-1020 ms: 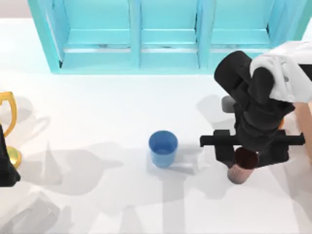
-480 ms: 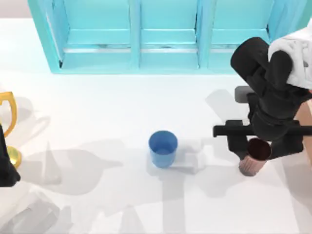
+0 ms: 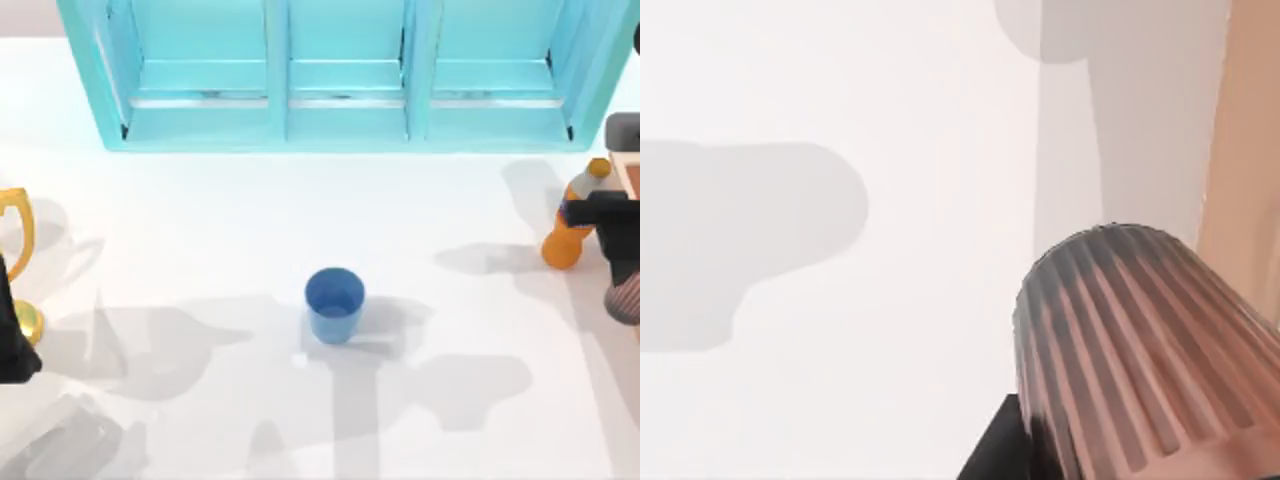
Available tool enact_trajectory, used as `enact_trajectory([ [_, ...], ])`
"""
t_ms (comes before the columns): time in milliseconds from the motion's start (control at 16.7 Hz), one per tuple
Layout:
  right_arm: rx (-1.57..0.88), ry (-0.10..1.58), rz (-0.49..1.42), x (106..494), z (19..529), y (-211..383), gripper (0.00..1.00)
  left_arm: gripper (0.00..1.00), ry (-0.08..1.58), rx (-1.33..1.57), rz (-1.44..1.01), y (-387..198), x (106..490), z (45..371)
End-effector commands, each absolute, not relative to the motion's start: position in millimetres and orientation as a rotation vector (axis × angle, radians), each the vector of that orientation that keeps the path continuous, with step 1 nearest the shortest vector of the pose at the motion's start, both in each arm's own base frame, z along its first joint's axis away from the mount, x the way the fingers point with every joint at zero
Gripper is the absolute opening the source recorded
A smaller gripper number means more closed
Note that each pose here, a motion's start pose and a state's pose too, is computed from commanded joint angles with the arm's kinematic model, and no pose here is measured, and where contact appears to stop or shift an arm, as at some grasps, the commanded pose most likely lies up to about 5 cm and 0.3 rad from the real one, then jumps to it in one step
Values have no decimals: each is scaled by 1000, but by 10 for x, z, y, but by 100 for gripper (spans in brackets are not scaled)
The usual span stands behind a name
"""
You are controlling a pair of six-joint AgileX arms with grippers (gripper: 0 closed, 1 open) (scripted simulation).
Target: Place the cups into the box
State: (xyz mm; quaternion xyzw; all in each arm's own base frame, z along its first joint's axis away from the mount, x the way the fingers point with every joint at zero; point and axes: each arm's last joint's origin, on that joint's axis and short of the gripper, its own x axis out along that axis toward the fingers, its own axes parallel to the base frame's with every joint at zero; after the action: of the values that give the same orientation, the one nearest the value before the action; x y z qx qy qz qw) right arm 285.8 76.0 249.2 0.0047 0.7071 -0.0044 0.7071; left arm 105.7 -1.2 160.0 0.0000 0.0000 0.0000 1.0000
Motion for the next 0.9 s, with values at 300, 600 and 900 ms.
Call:
enact_trajectory([
  [300, 7, 1575, -10, 2859, 2478, 764, 0, 100, 0, 0, 0, -12, 1057, 1600],
  [600, 1, 1601, -20, 2827, 2572, 300, 0, 100, 0, 0, 0, -12, 1057, 1600],
  [900, -15, 1581, -29, 2538, 2814, -538, 0, 100, 0, 0, 0, -12, 1057, 1600],
])
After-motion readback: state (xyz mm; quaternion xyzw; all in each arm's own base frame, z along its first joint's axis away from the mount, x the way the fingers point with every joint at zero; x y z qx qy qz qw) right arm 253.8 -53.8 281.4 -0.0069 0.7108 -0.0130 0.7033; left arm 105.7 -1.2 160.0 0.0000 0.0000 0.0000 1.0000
